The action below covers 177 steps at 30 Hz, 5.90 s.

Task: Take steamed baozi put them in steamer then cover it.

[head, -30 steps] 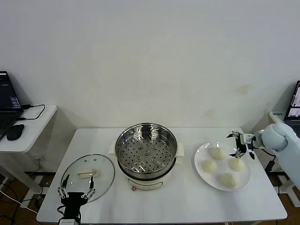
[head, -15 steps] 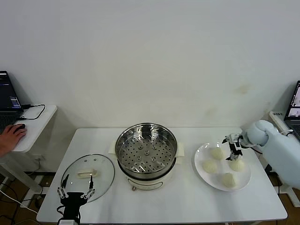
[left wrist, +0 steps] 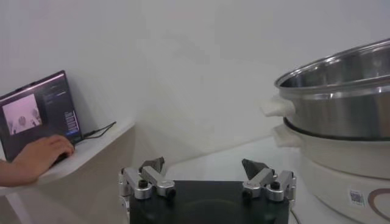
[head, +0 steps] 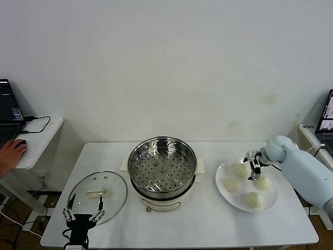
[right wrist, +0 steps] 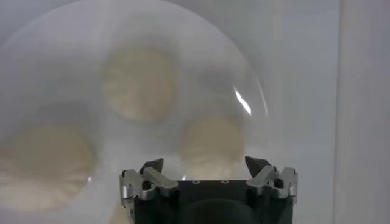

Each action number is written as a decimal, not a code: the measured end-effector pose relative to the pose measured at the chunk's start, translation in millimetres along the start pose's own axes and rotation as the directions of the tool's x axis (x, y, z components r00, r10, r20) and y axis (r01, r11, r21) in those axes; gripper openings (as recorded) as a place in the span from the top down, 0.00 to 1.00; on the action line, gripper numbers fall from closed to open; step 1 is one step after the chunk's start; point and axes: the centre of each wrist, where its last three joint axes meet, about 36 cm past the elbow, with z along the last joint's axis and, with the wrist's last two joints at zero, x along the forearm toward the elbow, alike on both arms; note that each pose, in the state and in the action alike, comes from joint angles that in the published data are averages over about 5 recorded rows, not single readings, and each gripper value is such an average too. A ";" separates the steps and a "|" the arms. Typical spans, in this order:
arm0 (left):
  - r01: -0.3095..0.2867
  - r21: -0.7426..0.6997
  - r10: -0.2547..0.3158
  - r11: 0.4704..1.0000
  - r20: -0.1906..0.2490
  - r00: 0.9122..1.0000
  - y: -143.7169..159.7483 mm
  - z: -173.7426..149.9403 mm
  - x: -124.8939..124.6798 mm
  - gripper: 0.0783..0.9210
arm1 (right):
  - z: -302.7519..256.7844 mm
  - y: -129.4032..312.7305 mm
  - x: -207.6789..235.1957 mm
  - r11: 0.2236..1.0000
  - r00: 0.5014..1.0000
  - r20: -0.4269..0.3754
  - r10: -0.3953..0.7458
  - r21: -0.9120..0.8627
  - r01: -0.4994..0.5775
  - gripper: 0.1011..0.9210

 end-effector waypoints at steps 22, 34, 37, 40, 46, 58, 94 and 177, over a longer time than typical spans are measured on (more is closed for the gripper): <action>-0.004 0.001 0.004 1.000 0.006 1.000 -1.4 2.4 0.5 0.12 | -5.8 2.3 -15.4 1.000 1.000 -0.019 -0.007 -0.003 0.007 0.38; -0.010 -0.002 0.010 1.000 0.009 1.000 -1.0 2.5 0.5 0.12 | -3.0 -6.5 17.9 1.000 1.000 -0.005 0.009 0.000 -0.009 0.43; -0.014 0.000 0.014 1.000 0.012 1.000 -1.7 1.9 -0.1 0.12 | -1.6 -12.7 40.1 1.000 1.000 0.007 0.026 0.002 -0.026 0.42; -0.018 0.001 0.018 1.000 0.014 1.000 -2.3 1.5 -0.8 0.12 | -2.6 -21.3 66.9 0.999 0.998 0.029 0.052 0.005 -0.052 0.42; -0.026 -0.001 0.026 1.000 0.017 1.000 -0.1 1.8 -2.0 0.12 | -24.7 -44.8 123.4 0.992 0.986 0.119 0.118 0.039 -0.123 0.41; -0.024 -0.001 0.024 1.000 0.025 0.999 3.6 4.5 -2.0 0.12 | -134.6 -82.7 182.0 0.944 0.917 0.372 0.146 0.225 -0.242 0.41; 0.012 0.020 -0.013 1.000 0.037 0.999 5.7 0.6 -4.8 0.12 | -353.6 -83.4 89.4 0.384 0.951 0.301 -0.073 0.888 -0.252 0.39; 0.016 0.022 -0.017 1.000 0.052 0.999 16.2 -1.7 -13.9 0.12 | -69.9 40.9 20.8 0.989 0.990 0.024 -0.138 0.056 0.136 0.12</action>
